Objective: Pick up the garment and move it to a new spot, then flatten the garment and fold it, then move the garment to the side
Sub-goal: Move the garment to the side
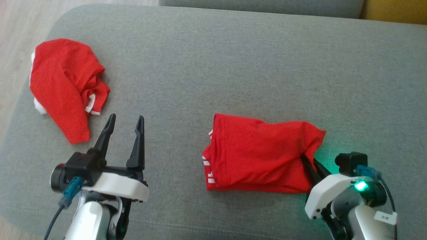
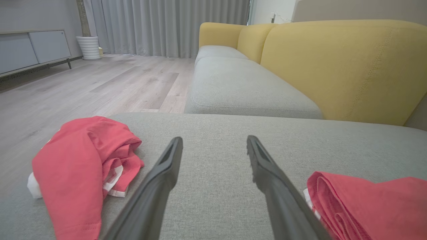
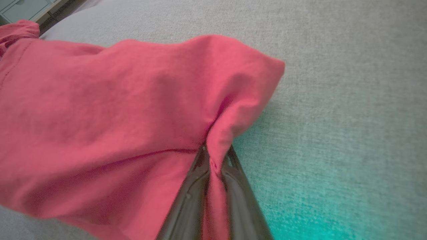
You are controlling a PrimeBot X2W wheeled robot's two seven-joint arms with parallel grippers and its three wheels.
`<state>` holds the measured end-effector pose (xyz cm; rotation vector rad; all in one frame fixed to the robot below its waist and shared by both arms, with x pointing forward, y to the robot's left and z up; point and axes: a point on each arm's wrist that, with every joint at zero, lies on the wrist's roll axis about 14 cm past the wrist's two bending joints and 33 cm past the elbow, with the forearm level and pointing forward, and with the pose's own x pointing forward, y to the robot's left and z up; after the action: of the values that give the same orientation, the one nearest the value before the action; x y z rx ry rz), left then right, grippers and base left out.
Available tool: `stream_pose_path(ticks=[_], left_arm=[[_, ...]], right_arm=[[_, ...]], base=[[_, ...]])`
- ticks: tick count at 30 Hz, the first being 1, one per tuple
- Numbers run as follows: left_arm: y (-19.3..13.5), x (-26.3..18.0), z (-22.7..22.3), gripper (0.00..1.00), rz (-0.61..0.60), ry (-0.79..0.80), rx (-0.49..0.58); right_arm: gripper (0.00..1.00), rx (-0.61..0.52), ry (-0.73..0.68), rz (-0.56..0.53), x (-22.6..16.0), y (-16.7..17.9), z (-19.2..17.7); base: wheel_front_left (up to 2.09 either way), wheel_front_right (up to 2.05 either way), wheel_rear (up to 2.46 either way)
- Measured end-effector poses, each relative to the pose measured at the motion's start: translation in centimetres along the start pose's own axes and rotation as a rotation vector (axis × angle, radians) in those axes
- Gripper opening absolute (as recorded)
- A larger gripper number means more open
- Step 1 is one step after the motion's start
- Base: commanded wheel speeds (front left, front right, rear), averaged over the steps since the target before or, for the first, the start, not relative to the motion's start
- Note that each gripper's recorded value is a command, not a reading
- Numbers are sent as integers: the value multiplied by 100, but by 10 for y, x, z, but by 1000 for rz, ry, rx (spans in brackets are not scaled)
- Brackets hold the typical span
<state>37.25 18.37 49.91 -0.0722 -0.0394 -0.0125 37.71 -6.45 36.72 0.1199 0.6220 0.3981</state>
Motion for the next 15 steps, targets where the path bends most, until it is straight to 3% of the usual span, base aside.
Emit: stream_pose_path(ticks=[8, 15], left_arm=[[-13, 11, -1, 100, -40, -4, -12], [-46, 29, 3, 100, -142, -30, -28]], right_arm=[[0, -32, -42, -17, -8, -7, 12], [0, -88, -112, -144, -34, -57, 39]], base=[[0, 0, 0], [0, 0, 0]])
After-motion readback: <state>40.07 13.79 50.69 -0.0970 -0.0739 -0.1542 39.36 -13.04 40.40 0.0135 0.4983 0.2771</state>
